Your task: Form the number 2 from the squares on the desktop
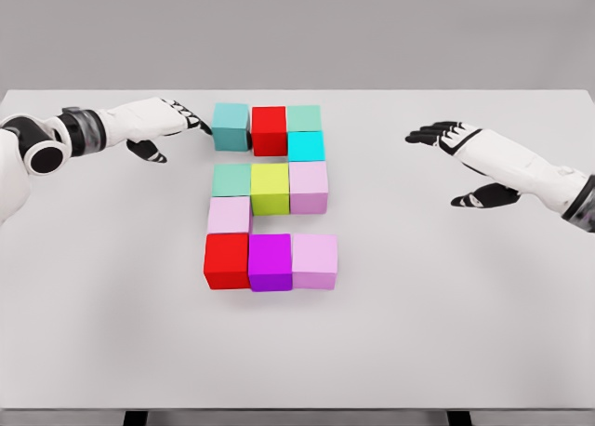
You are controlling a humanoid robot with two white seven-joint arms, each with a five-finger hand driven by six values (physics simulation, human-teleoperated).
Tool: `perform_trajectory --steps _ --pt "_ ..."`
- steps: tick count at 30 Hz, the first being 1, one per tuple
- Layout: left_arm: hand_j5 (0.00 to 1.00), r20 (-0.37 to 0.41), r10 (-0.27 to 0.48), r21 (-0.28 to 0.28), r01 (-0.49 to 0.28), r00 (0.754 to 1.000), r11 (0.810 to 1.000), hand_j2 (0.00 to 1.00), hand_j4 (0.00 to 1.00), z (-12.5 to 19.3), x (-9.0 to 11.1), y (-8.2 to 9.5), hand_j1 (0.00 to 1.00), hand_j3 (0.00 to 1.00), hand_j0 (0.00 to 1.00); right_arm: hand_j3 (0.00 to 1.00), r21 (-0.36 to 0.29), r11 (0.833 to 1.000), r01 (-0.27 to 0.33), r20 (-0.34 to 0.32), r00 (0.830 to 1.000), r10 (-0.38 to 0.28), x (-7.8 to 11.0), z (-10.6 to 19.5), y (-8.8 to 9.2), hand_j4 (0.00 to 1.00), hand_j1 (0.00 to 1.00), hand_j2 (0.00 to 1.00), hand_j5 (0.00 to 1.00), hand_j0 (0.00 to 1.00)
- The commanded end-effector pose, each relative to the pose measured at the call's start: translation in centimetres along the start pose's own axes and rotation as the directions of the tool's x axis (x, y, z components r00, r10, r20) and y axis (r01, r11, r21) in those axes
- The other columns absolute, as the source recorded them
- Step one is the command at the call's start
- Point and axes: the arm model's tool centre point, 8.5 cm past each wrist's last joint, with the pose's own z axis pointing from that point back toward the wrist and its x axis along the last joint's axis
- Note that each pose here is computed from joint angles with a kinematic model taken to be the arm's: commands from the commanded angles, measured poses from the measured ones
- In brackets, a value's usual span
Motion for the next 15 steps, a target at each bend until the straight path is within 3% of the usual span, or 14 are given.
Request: perform_trajectory --steps 1,15 --pt "0.87 0.001 0.004 0.008 -0.004 1.0 1.0 0.87 0.87 -0.01 0.03 0.14 0.87 0.87 0.87 1.0 -0.009 1.0 0.007 0.004 1.0 -0.007 0.08 -0.11 -0.1 1.0 1.0 1.0 1.0 1.0" --pt "0.87 0.005 0.0 0.008 0.0 1.0 1.0 0.87 0.87 0.03 0.13 0.21 0.87 0.87 0.87 1.0 -0.01 1.0 0.008 0.009 1.0 -0.008 0.23 -0.18 -0.09 1.0 1.0 1.0 1.0 1.0"
